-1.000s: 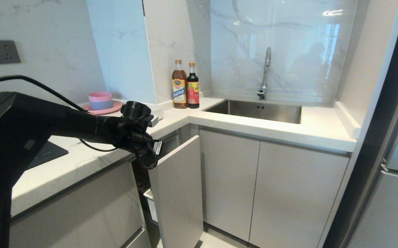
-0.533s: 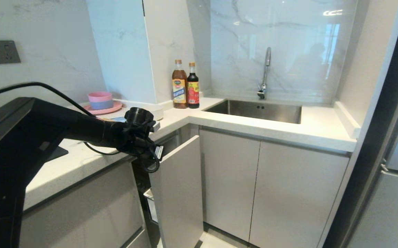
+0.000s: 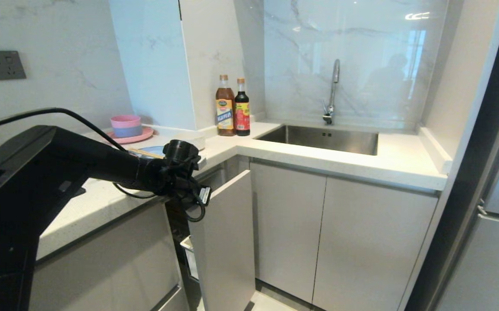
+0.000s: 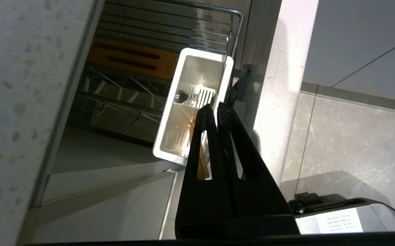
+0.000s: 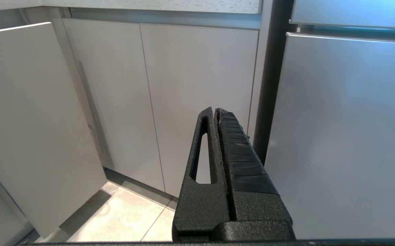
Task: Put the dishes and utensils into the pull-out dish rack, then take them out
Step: Open the cupboard
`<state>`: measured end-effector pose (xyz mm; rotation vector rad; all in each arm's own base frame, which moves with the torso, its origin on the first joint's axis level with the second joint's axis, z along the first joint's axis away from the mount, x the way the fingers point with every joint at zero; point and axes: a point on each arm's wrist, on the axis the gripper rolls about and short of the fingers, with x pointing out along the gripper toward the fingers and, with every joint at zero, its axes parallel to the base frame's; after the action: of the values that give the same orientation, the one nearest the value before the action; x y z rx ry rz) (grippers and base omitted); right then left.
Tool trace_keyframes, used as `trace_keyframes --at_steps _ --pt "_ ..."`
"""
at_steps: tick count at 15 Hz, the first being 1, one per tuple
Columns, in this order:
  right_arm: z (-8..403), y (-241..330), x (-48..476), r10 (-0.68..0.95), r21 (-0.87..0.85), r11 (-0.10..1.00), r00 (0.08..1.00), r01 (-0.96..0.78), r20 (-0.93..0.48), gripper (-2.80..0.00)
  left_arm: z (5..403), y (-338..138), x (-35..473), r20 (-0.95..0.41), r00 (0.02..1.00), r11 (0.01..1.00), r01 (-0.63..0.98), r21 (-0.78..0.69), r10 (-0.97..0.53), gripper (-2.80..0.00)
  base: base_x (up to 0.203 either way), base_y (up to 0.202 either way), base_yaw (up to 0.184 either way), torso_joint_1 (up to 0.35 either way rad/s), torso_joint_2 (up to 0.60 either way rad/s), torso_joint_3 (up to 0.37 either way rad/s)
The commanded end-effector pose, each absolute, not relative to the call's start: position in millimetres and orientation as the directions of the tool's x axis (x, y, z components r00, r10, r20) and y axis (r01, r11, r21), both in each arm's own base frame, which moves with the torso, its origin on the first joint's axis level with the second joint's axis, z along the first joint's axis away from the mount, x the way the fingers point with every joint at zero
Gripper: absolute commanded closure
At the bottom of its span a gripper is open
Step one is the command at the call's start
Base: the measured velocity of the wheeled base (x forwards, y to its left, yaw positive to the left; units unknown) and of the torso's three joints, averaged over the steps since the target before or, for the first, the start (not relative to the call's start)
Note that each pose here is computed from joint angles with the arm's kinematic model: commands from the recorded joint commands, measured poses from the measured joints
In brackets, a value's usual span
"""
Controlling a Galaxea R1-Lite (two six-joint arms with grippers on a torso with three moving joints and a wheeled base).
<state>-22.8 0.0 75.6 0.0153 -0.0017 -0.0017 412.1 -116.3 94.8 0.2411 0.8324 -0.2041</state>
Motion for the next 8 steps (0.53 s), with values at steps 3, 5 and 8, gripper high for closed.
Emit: trace_keyframes --at_steps 3,5,8 --pt "75 0 -23 -0.002 0.015 1.000 1.000 0.002 0.001 0.00 93 -131 405 -0.758 0.644 0.944 0.304 0.126 -0.106 0.00 0.000 0.000 0.000 0.000 0.00 0.000" --pt "75 0 -23 -0.002 0.015 1.000 1.000 0.002 0.000 0.00 94 -142 401 -0.757 0.642 0.939 0.322 0.120 -0.124 0.00 0.000 0.000 0.000 0.000 0.00 0.000" --pt "75 0 -23 -0.002 0.015 1.000 1.000 0.002 0.000 0.00 94 -159 394 -0.757 0.637 0.926 0.358 0.119 -0.149 0.00 0.000 0.000 0.000 0.000 0.00 0.000"
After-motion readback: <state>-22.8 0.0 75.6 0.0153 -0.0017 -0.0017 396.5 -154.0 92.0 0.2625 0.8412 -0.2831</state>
